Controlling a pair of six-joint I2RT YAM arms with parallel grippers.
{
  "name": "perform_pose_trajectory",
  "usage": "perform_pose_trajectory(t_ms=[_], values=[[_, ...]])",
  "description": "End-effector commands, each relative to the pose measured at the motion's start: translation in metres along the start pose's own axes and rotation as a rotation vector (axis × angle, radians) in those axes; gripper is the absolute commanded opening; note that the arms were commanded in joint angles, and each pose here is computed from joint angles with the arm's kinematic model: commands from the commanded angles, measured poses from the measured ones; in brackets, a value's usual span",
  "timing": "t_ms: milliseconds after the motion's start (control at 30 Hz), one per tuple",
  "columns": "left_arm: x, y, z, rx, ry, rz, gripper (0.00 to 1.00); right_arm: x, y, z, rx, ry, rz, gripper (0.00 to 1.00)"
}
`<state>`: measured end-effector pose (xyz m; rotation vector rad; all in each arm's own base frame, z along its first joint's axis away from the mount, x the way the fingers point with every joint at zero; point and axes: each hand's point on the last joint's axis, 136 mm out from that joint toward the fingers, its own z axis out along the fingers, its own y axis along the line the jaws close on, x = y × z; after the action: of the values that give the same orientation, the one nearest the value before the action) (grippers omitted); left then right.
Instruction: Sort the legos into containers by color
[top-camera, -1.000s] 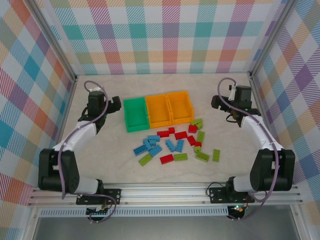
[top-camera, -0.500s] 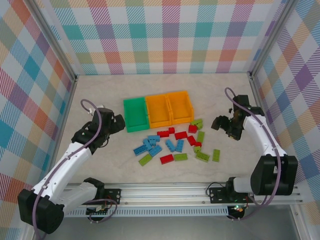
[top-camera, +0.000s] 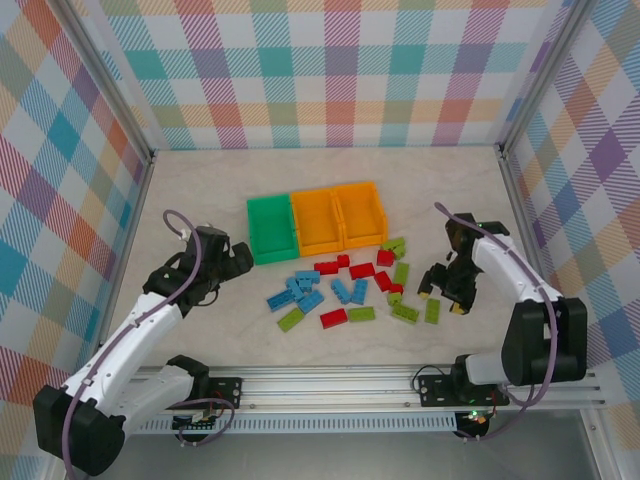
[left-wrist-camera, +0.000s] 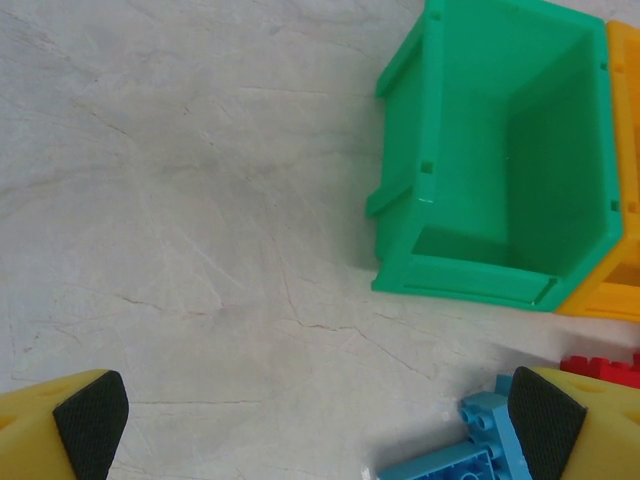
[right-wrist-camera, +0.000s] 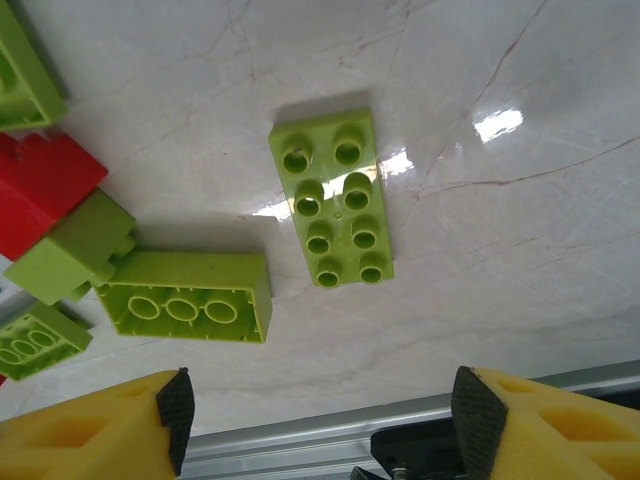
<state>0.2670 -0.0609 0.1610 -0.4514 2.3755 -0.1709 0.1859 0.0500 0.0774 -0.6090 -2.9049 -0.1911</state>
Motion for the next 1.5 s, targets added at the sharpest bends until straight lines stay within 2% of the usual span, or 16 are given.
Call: perform_pose_trajectory(t_ms=[0,333,700,833,967,1167,1367,1467], values=[[0.008,-0.008,-0.002,0.050,0.032,0.016,1.00,0.004,-0.002,0.009,0.046,0.042,0.050,0.72],[0.005,-0.023,-0.005,0.127,0.029,0.085,1.00,0.000,-0.013,0.042,0.091,0.032,0.129,0.71],[0.007,-0.025,-0.007,0.149,0.033,0.122,1.00,-0.004,-0.011,0.066,0.091,0.049,0.100,0.69],[0.005,-0.023,-0.010,0.145,0.019,0.131,1.00,-0.004,-0.013,0.076,0.103,0.062,0.118,0.59],[0.001,-0.021,-0.014,0.140,-0.004,0.137,1.00,-0.005,-0.019,0.078,0.136,0.047,0.123,0.44],[0.000,-0.019,-0.012,0.131,-0.008,0.116,1.00,-0.015,-0.015,0.060,0.107,-0.043,0.137,0.28],[0.006,-0.012,-0.006,0.094,0.005,0.071,1.00,-0.041,0.020,-0.001,0.036,-0.199,0.064,0.26],[0.011,-0.006,-0.001,0.060,0.025,0.062,1.00,-0.056,0.060,-0.039,-0.021,-0.285,-0.022,0.26]])
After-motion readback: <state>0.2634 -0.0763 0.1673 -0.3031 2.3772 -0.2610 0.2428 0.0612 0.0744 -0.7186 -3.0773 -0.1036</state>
